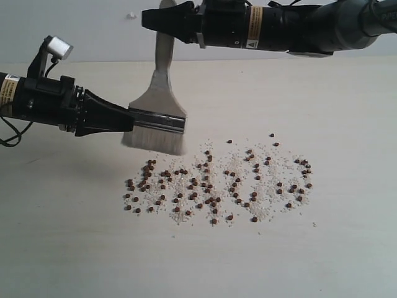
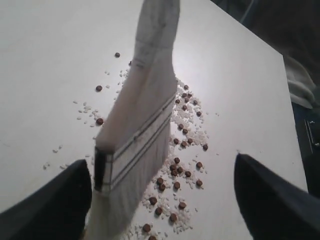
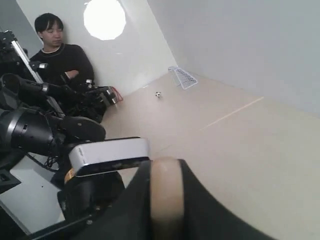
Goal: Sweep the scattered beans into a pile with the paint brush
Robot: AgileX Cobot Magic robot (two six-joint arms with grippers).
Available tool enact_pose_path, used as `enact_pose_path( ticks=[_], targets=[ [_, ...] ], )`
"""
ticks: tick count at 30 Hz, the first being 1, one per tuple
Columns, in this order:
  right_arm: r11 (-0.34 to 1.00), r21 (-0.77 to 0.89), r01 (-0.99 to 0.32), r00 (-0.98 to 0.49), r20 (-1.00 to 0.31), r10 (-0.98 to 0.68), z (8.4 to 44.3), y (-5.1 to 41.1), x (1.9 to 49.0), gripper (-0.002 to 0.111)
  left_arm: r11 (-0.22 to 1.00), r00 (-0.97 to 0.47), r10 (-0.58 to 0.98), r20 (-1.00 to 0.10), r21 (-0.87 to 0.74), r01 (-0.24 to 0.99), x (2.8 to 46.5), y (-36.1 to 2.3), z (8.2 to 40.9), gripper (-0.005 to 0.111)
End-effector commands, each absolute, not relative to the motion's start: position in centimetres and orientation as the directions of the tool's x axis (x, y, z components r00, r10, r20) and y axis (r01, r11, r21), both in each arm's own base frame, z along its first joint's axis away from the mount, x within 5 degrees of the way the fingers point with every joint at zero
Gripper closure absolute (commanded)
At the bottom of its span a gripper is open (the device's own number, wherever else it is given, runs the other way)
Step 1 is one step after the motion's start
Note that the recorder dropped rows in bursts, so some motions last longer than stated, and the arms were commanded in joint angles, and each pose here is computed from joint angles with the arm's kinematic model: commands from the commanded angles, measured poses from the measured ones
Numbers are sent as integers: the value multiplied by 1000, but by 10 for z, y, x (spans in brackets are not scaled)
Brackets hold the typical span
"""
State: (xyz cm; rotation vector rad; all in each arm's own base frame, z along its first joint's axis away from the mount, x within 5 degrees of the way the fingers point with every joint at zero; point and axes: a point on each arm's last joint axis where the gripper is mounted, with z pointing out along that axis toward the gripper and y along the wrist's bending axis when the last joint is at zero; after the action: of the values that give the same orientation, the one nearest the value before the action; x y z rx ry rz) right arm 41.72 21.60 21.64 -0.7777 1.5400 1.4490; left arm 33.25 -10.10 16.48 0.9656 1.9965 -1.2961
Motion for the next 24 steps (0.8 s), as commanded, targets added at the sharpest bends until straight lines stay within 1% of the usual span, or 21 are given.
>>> enact_pose_path(
  ticks=[1, 3, 4, 5, 6, 7, 8, 9, 10, 11, 12, 14, 18, 21, 24],
  targets=[
    [174, 465, -868, -453, -885, 106, 228, 188, 425, 108, 261, -562, 258, -786, -503, 824, 331, -101, 177, 33],
    [198, 459, -866, -448, -888, 103, 240, 176, 426, 108, 261, -562, 258, -786, -504, 823, 331, -101, 177, 33],
    [231, 460, -857, -451, -888, 93, 246, 170, 427, 108, 261, -562, 258, -786, -504, 823, 331, -101, 177, 33],
    [320, 449, -834, -455, -888, 61, 259, 160, 428, 108, 261, -562, 258, -786, -504, 823, 331, -101, 177, 33],
    [392, 422, -818, -451, -892, 19, 270, 152, 426, 108, 261, -562, 258, -786, -504, 823, 331, -101, 177, 36],
    [446, 392, -805, -445, -895, -15, 282, 148, 423, 108, 261, -562, 258, -786, -504, 823, 331, -101, 177, 42],
    [524, 354, -775, -438, -898, -42, 293, 143, 417, 108, 265, -561, 254, -788, -501, 824, 333, -99, 178, 58],
    [580, 331, -744, -426, -904, -31, 300, 138, 414, 108, 276, -581, 244, -777, -519, 809, 334, -98, 179, 76],
    [670, 320, -670, -413, -910, 22, 311, 128, 403, 108, 288, -587, 234, -775, -521, 804, 336, -93, 180, 100],
    [740, 314, -595, -402, -913, 64, 316, 118, 395, 108, 295, -588, 229, -776, -521, 801, 337, -91, 180, 106],
    [818, 288, -498, -372, -923, 98, 320, 105, 381, 108, 307, -603, 217, -767, -533, 788, 338, -87, 181, 106],
    [891, 253, -378, -306, -942, 138, 324, 86, 348, 108, 319, -618, 204, -759, -545, 775, 337, -84, 182, 107],
    [914, 251, -320, -211, -959, 189, 328, 72, 306, 108, 349, -657, 44, -752, -605, 716, 331, -81, 195, 107],
    [918, 289, -271, -121, -957, 265, 328, 60, 275, 108, 373, -657, -58, -752, -627, 684, 313, -74, 205, 107],
    [922, 307, -237, -77, -952, 297, 322, 50, 243, 108, 402, -635, -120, -763, -622, 672, 286, -65, 213, 107]
  ],
)
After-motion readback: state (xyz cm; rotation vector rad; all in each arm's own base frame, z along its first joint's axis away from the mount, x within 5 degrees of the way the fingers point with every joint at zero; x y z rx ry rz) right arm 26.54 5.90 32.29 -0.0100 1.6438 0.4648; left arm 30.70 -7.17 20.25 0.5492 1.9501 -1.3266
